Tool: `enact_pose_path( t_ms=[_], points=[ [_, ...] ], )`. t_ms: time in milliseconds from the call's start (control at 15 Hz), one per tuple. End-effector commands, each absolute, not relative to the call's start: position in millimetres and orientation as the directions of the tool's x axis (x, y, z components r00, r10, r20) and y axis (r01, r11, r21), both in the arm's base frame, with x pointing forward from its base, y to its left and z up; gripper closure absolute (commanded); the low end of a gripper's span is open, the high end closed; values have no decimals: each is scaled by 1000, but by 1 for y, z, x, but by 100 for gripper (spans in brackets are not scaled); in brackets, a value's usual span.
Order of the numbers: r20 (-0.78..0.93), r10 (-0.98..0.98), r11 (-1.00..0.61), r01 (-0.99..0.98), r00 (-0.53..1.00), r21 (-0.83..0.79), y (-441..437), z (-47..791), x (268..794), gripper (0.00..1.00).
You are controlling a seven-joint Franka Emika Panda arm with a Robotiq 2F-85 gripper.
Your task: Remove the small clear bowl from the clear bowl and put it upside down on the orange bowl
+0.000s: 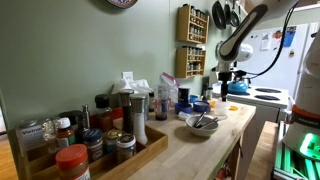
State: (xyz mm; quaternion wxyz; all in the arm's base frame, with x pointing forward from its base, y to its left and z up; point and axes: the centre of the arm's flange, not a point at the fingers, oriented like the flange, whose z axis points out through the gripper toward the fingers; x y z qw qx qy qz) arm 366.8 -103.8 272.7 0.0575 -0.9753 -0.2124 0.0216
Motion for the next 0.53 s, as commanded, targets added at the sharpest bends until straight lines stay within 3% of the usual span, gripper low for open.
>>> enact_pose_path(
  t_ms=[0, 467],
  points=[
    [22, 447, -881, 444, 894, -161, -107, 312, 350, 68],
    [76, 384, -910, 391, 920, -139, -139, 380, 362, 68]
  ],
)
